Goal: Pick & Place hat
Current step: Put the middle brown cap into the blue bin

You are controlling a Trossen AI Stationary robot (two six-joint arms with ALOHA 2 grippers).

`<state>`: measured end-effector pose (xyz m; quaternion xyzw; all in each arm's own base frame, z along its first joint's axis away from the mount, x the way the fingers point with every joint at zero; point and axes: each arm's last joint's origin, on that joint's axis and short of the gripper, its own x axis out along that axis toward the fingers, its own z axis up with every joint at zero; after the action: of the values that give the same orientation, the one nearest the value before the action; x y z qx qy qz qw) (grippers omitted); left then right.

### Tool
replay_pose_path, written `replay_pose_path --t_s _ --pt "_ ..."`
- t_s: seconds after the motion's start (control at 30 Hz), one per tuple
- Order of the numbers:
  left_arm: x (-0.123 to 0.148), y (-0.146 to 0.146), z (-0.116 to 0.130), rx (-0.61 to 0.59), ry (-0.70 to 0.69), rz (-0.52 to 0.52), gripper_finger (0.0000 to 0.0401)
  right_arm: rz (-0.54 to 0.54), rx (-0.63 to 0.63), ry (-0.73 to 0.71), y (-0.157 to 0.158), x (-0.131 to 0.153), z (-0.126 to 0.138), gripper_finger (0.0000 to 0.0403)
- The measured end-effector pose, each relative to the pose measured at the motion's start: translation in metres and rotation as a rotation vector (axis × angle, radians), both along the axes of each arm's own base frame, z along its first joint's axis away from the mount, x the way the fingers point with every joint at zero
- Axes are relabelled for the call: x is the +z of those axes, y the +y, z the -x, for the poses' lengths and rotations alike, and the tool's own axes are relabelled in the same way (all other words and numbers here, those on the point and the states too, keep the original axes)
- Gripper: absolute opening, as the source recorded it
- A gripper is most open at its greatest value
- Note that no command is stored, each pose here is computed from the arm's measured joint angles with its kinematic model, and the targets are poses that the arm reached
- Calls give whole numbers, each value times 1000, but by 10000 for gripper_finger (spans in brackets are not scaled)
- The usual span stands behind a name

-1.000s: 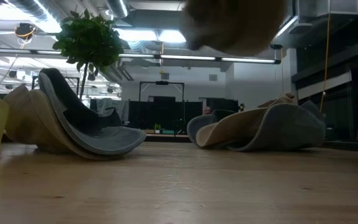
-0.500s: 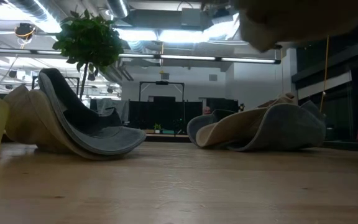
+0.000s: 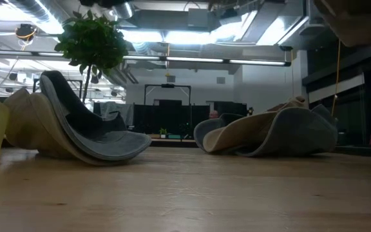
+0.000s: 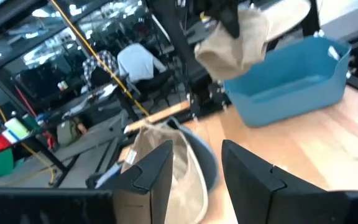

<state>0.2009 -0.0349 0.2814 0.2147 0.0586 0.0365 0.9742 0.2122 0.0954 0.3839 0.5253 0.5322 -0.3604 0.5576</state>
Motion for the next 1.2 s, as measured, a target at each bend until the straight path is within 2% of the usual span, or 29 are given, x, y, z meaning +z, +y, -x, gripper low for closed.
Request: replay_pose_path --t_s 0.2,0.6,0.8,1.03,1.2 --pt "-14 7 -14 47 70 -23 130 26 -28 19 11 -5 -2 7" --pt "-22 11 -22 70 111 -46 132 29 86 51 40 -12 8 7" --pt "-22 11 -22 70 102 -44 128 14 105 164 35 -35 27 7" --pt "-21 11 -22 69 96 -43 127 -16 19 231 18 -49 55 14" --pt "-20 11 -22 68 86 -63 127 -18 -63 246 14 -52 61 12"
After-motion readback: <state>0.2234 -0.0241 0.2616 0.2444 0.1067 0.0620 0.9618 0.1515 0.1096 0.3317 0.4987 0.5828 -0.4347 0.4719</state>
